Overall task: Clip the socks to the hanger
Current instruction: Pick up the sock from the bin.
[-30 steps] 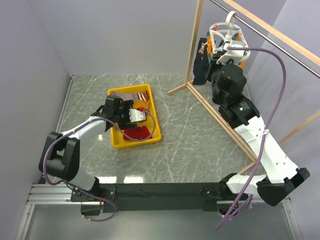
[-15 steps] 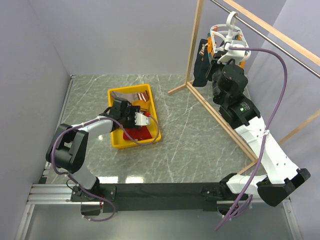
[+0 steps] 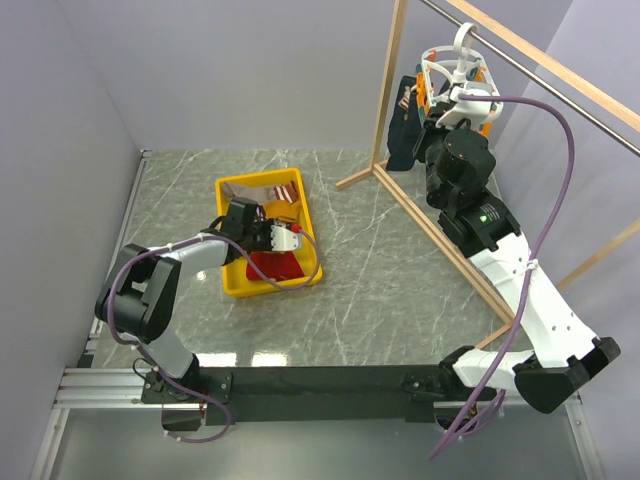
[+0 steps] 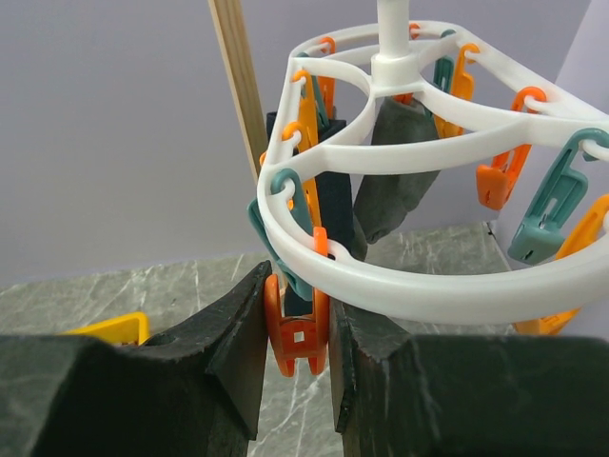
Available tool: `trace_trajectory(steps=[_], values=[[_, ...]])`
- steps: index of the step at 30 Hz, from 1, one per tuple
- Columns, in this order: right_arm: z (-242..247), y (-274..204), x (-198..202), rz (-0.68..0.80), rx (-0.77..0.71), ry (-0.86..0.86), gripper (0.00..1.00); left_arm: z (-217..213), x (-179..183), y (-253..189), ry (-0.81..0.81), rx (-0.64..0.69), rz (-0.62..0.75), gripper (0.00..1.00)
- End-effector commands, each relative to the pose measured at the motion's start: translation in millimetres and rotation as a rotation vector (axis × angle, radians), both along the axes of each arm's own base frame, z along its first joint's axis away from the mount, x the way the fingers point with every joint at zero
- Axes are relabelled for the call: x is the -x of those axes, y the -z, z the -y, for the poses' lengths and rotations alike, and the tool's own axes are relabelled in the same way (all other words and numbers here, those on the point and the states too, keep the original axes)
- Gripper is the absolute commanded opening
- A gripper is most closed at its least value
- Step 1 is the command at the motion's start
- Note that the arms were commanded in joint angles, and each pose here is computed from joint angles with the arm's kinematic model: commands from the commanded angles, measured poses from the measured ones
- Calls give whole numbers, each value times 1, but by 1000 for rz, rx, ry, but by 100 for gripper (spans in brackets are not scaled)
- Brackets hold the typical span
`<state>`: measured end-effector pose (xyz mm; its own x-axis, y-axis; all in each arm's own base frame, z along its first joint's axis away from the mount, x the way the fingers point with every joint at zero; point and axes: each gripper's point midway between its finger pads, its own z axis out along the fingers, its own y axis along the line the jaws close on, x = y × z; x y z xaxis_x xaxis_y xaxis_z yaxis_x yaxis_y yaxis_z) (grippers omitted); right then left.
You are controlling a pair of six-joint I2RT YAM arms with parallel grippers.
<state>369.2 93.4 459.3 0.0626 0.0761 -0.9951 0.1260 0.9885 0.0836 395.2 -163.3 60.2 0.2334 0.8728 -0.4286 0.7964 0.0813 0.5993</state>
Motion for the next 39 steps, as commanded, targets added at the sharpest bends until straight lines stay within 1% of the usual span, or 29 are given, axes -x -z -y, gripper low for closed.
trace_trajectory(steps=[1,3,6,8,9,12,14,15,17,18,19,20,21,22,23,24,26,27,28,29,30,31,33,34,35,36,37,39], values=[[7,-10,5,39,-29,10,13,16,-7,-13,4,79,21,1],[8,-10,6,40,-30,7,13,18,-10,-20,-15,108,28,1],[7,-9,4,36,-35,7,13,23,-18,-45,-41,193,59,1],[5,-9,4,31,-38,-1,12,30,-23,-72,-74,301,56,1],[4,-9,3,31,-46,-8,12,33,-24,-80,-109,361,31,1],[4,-11,4,28,-62,-9,12,49,-17,-116,-80,484,7,1],[3,-14,6,30,-74,-21,12,55,-11,-145,-118,605,-18,1],[1,-13,5,28,-87,-25,12,59,-6,-156,-153,687,-69,1],[0,-14,6,23,-97,-36,12,64,6,-183,-140,764,-83,1],[-2,-16,6,23,-113,-41,12,71,16,-193,-132,826,-132,1],[-4,-16,7,18,-117,-54,12,78,29,-215,-103,878,-127,1],[-5,-17,7,19,-122,-59,11,83,33,-232,-87,938,-104,1],[-7,-18,8,18,-134,-68,11,89,42,-245,-115,1034,-156,1],[-7,-20,9,20,-142,-77,11,86,47,-267,-142,1110,-130,1],[-8,-22,11,23,-147,-89,11,96,57,-288,-108,1203,-133,1],[-10,-22,11,25,-156,-101,11,101,66,-300,-128,1306,-217,1],[-15,-25,14,29,-165,-133,11,108,74,-325,-143,1443,-279,1],[-17,-25,14,29,-174,-146,11,114,80,-336,-147,1526,-367,1],[-18,-27,17,32,-180,-159,11,123,82,-337,-149,1546,-424,1],[-21,-29,18,37,-187,-177,11,128,82,-349,-146,1585,-451,1],[-26,-30,19,37,-195,-203,11,133,83,-354,-153,1622,-520,1],[-27,-33,21,45,-200,-220,11,145,80,-350,-163,1625,-572,1],[-33,-36,24,51,-207,-265,11,156,79,-361,-148,1658,-614,1],[-36,-37,25,50,-209,-279,11,168,76,-353,-153,1646,-643,1],[-36,-38,26,49,-211,-289,11,174,78,-362,-121,1651,-651,1],[-39,-42,28,52,-215,-311,10,183,74,-355,-122,1642,-681,1],[-40,-43,30,53,-220,-319,10,193,79,-367,-74,1652,-687,1],[-40,-48,33,64,-237,-327,9,207,81,-369,-41,1636,-727,1]])
